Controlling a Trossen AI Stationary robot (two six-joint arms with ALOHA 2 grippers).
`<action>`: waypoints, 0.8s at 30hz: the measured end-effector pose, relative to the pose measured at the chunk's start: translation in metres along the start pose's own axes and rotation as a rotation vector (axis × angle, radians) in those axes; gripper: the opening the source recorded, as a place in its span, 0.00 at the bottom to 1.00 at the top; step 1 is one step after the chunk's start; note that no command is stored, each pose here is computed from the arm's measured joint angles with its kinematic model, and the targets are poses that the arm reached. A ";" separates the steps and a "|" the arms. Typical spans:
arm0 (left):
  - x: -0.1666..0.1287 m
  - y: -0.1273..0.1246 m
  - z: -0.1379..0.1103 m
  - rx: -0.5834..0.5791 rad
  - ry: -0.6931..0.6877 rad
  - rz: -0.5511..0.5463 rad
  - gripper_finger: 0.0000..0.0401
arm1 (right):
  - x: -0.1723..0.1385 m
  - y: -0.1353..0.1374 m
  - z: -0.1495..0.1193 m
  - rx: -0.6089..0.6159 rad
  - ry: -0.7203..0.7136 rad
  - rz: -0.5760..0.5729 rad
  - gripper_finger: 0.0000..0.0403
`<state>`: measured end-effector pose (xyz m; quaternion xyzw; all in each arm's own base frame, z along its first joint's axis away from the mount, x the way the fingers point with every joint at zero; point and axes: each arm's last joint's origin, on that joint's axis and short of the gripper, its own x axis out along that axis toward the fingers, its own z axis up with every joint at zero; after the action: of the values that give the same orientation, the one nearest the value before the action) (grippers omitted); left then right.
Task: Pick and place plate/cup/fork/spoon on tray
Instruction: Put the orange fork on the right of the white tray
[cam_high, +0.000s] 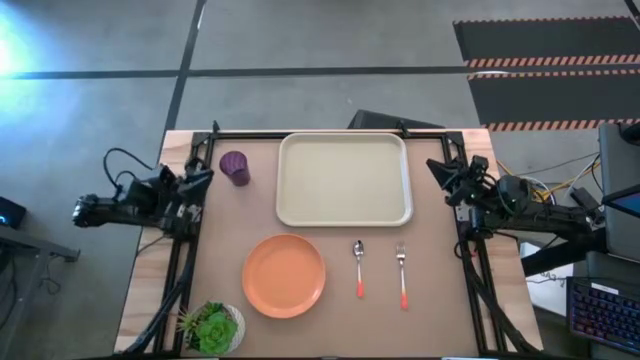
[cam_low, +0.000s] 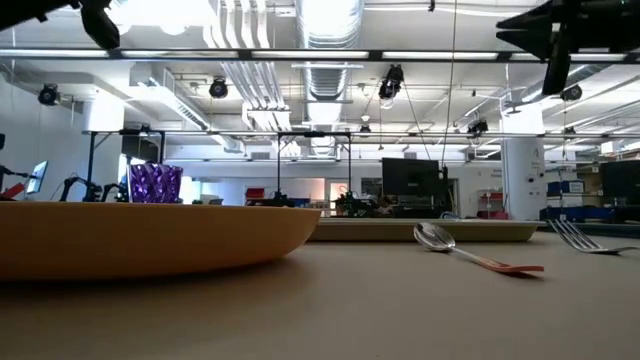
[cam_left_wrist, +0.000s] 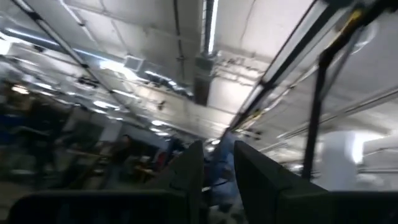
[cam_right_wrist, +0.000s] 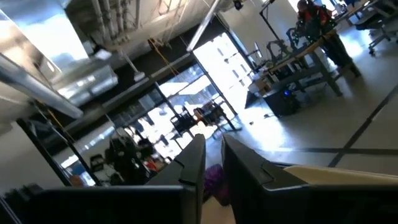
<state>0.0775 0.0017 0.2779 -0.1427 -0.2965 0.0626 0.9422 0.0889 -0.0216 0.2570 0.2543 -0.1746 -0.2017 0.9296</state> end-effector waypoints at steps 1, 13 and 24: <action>0.004 -0.001 0.004 0.030 0.021 0.045 0.18 | 0.001 0.004 0.005 -0.018 0.013 -0.007 0.15; 0.033 -0.012 0.029 0.130 0.159 0.130 0.18 | 0.009 0.043 0.071 -0.230 0.066 -0.012 0.23; 0.035 -0.013 0.032 0.125 0.151 0.129 0.18 | 0.015 0.052 0.078 -0.280 0.125 0.026 0.23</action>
<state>0.0876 0.0037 0.3260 -0.1066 -0.2106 0.1304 0.9629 0.0834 -0.0190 0.3515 0.1319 -0.0899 -0.1958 0.9676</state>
